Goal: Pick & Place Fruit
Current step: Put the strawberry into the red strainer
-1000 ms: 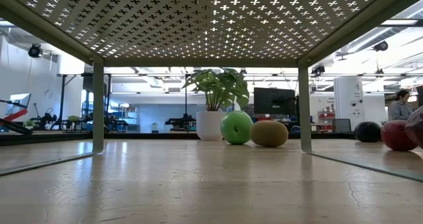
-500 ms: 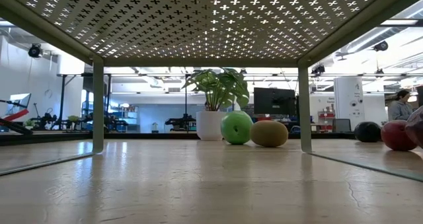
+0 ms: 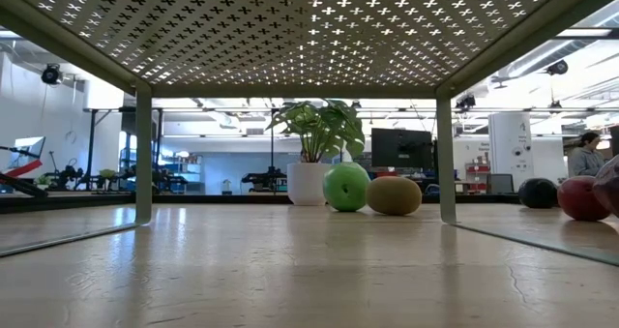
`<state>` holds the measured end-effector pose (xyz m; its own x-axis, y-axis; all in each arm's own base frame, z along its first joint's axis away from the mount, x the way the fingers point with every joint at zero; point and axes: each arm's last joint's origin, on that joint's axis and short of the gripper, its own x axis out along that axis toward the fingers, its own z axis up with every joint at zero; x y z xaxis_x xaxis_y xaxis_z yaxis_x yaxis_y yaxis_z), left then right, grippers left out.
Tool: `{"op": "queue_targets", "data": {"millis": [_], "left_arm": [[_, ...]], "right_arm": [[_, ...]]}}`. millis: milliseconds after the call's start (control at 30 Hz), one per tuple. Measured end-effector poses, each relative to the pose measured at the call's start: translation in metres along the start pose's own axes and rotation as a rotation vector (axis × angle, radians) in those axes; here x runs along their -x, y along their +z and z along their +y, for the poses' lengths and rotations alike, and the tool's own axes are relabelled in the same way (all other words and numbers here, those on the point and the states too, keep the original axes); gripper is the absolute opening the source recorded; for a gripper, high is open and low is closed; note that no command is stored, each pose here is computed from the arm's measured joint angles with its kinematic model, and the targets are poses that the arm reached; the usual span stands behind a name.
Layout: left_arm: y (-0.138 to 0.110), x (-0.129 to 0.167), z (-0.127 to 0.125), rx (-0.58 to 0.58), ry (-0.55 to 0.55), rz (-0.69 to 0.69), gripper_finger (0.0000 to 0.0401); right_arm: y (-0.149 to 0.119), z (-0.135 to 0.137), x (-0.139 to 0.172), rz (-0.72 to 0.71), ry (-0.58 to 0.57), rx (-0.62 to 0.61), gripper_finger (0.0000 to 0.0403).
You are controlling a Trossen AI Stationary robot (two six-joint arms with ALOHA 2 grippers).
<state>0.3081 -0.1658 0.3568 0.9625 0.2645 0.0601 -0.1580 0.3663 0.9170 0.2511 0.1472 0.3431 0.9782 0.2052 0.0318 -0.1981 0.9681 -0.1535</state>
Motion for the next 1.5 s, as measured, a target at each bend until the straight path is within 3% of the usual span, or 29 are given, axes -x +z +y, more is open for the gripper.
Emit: {"op": "queue_targets", "data": {"millis": [333,500,733,1267,1500], "left_arm": [[0.002,0.0,-0.002,-0.034,-0.031,-0.084,0.028],[0.004,-0.002,-0.007,-0.106,-0.053,-0.132,0.0278],[0.006,-0.004,-0.004,-0.152,0.004,-0.154,0.0277],[0.003,-0.009,-0.001,-0.157,0.021,-0.142,0.0276],[0.002,-0.009,-0.002,-0.15,0.019,-0.147,0.024]], "right_arm": [[-0.007,-0.007,-0.014,-0.03,0.002,-0.013,0.0123],[-0.012,-0.013,-0.022,-0.043,0.008,-0.019,0.0129],[-0.017,-0.02,-0.03,-0.063,0.035,-0.045,0.0134],[-0.02,-0.024,-0.034,-0.074,0.062,-0.069,0.0132],[-0.02,-0.025,-0.034,-0.072,0.06,-0.068,0.0121]]}}
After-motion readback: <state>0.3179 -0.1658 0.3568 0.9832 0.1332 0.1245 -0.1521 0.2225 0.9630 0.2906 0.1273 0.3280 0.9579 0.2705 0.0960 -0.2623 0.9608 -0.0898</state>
